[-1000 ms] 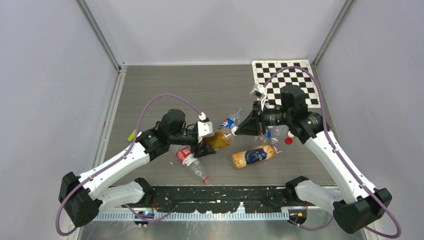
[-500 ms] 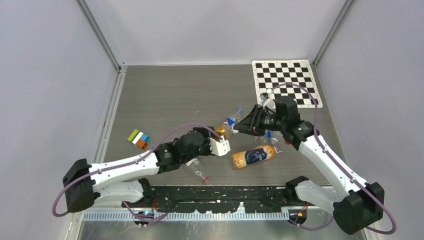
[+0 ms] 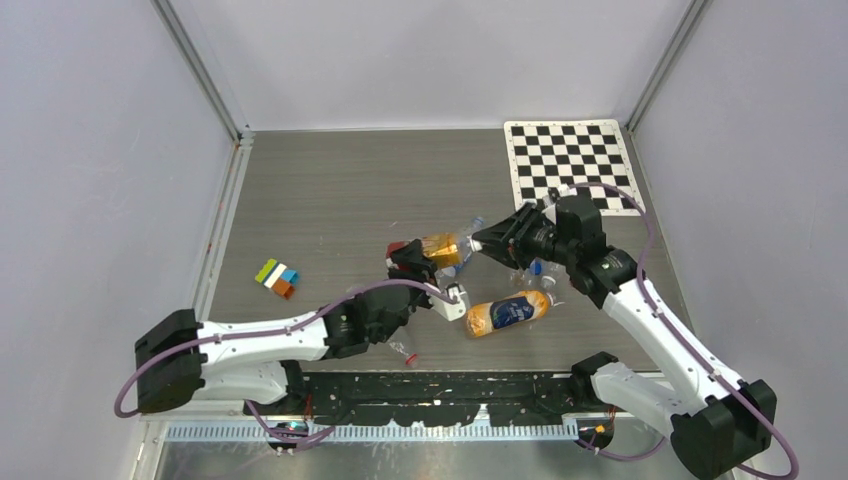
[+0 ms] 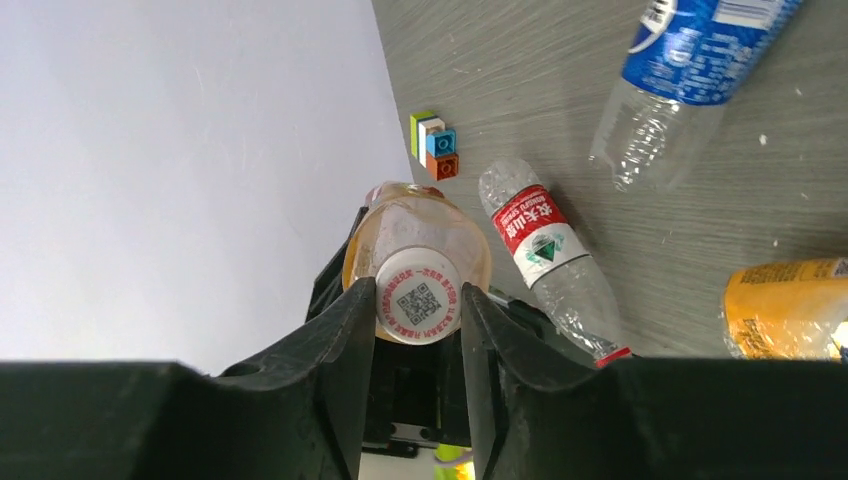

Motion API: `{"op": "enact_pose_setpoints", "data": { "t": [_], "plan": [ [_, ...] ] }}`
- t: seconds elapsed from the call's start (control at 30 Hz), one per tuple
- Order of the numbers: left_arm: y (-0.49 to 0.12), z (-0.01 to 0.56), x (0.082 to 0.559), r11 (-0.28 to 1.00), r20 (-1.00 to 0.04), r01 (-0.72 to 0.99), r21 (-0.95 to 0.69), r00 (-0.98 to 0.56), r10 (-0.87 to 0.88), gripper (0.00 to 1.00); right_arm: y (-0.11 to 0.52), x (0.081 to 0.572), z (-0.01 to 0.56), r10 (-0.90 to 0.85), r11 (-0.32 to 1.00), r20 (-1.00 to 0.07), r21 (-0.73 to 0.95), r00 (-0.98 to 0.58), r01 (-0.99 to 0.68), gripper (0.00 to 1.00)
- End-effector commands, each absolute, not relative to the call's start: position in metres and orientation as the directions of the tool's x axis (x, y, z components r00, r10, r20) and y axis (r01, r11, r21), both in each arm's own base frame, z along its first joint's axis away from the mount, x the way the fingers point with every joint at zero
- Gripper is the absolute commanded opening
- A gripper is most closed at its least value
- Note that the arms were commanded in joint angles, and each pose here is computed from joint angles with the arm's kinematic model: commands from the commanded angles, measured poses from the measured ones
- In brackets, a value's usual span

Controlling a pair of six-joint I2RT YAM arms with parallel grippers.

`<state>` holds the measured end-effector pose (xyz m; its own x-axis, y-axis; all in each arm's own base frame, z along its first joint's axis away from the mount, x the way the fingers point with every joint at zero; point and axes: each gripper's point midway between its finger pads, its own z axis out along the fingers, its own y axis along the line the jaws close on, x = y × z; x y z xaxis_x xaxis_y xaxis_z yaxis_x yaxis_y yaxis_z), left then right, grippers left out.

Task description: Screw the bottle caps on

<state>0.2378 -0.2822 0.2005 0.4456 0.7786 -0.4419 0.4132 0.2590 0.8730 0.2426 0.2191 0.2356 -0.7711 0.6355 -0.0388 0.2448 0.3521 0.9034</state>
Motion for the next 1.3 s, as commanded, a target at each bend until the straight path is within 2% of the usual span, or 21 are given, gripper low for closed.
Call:
{"op": "enact_pose_setpoints", "data": {
  "t": [0.0, 0.03, 0.17, 0.3, 0.37, 0.5, 0.6, 0.97, 1.27],
  "plan": [
    [-0.29, 0.222, 0.221, 0.368, -0.641, 0.562, 0.741, 0.429, 0.636, 0.0, 0.219, 0.249, 0.282, 0.507, 0.487, -0.395, 0.865, -0.766, -0.124, 0.45],
    [-0.286, 0.217, 0.22, 0.371, -0.673, 0.608, 0.702, 0.396, 0.625, 0.0, 0.217, 0.249, 0.287, 0.449, 0.532, -0.497, 0.816, -0.742, -0.225, 0.52],
    [-0.267, 0.199, 0.212, 0.363, -0.785, 0.784, 0.504, 0.24, 0.571, 0.0, 0.214, 0.238, 0.294, 0.246, 0.595, -0.726, 0.636, -0.642, -0.491, 0.63],
    [-0.267, 0.197, 0.193, 0.289, -0.868, 0.91, 0.297, 0.132, 0.478, 0.0, 0.221, 0.212, 0.311, 0.068, 0.483, -0.877, 0.446, -0.476, -0.753, 0.66],
    [-0.269, 0.198, 0.183, 0.237, -0.892, 0.947, 0.217, 0.093, 0.442, 0.0, 0.225, 0.199, 0.319, 0.019, 0.413, -0.914, 0.376, -0.405, -0.829, 0.66],
    [-0.276, 0.208, 0.17, 0.155, -0.936, 0.984, 0.089, 0.029, 0.35, 0.0, 0.231, 0.185, 0.325, -0.042, 0.305, -0.934, 0.328, -0.356, -0.894, 0.65],
    [-0.281, 0.215, 0.165, 0.111, -0.95, 0.993, 0.044, 0.007, 0.312, 0.0, 0.234, 0.185, 0.327, -0.062, 0.27, -0.939, 0.312, -0.34, -0.911, 0.63],
    [-0.288, 0.229, 0.158, 0.052, -0.963, 0.998, 0.018, 0.004, 0.271, 0.0, 0.237, 0.186, 0.313, -0.114, 0.249, -0.916, 0.348, -0.384, -0.904, 0.6],
    [-0.288, 0.233, 0.157, 0.051, -0.966, 0.999, 0.015, 0.002, 0.258, 0.0, 0.238, 0.176, 0.308, -0.136, 0.201, -0.898, 0.388, -0.418, -0.899, 0.55]
  ]
}}
